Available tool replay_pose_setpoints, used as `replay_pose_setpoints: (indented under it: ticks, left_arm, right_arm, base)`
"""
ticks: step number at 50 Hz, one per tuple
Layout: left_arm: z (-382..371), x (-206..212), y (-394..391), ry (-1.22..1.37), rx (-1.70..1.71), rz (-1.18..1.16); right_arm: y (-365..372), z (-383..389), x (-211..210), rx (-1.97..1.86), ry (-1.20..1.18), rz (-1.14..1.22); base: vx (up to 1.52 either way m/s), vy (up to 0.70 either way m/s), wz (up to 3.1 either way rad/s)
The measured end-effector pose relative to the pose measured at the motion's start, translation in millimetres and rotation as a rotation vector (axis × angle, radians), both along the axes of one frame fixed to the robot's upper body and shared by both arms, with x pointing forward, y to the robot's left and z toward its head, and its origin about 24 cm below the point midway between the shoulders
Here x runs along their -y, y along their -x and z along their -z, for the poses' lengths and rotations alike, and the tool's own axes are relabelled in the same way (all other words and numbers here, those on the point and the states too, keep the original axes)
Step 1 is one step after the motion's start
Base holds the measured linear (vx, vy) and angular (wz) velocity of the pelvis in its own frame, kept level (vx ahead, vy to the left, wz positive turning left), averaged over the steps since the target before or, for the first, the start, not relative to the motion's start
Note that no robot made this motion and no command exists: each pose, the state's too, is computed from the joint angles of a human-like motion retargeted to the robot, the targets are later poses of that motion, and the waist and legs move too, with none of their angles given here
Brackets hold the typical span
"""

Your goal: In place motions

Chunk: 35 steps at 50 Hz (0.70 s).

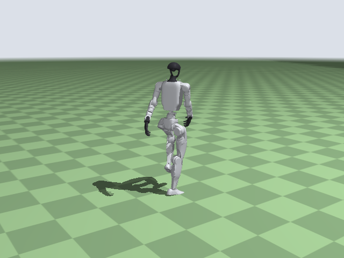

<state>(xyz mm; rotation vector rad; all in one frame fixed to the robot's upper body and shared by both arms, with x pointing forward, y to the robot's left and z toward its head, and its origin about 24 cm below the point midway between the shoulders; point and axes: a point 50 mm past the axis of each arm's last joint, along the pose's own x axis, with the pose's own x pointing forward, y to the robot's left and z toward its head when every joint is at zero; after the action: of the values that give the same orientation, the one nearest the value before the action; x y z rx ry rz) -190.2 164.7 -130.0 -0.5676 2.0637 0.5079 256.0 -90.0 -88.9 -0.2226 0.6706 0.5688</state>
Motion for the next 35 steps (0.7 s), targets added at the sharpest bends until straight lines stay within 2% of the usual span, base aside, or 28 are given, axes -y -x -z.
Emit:
replay_pose_setpoints:
  ticks: [5, 11, 13, 17, 19, 23, 25, 30, 35]
  left_arm:
    - [20.8, -3.4, -44.1, -0.012, 0.143, 0.076]
    - [45.3, -17.8, -138.5, -0.145, 0.346, 0.271]
    - [49.6, -15.6, -206.1, -0.125, 0.526, 0.312]
    - [21.1, -12.9, -350.3, -0.027, 0.992, 0.412]
    - [-2.4, -16.1, -398.5, -0.018, 1.150, 0.475]
    - [-31.0, -10.8, -444.9, -0.149, 1.313, 0.591]
    - [-42.6, -7.6, -459.3, -0.196, 1.388, 0.619]
    - [-27.1, 1.1, -438.5, -0.141, 1.359, 0.610]
    - [31.1, 14.4, -328.0, -0.049, 1.011, 0.439]
  right_arm:
    - [82.5, 54.6, 17.9, -0.280, 0.117, -0.014]
    - [251.2, 90.6, 90.5, -0.861, 0.325, 0.110]
    - [284.2, 84.4, 117.2, -0.999, 0.407, 0.240]
    - [338.9, 66.5, 157.3, -1.167, 0.446, 0.646]
    - [371.0, 55.8, 161.9, -1.279, 0.413, 0.787]
    - [429.8, 34.7, 154.8, -1.426, 0.443, 0.992]
    - [444.5, 30.2, 146.2, -1.454, 0.463, 1.043]
    - [444.2, 33.2, 132.8, -1.488, 0.427, 0.955]
    - [392.7, 56.3, 130.3, -1.372, 0.412, 0.758]
  base:
    - [0.32, -0.10, 0.57]
    - [0.38, -0.15, 0.62]
    - [-0.30, -0.02, 0.18]
    - [-0.36, 0.08, 1.49]
    - [-0.15, -0.08, 1.35]
    - [0.04, -0.17, 0.38]
    - [-0.01, -0.10, 0.18]
    - [0.08, -0.07, -0.58]
    - [0.10, 0.11, -0.88]
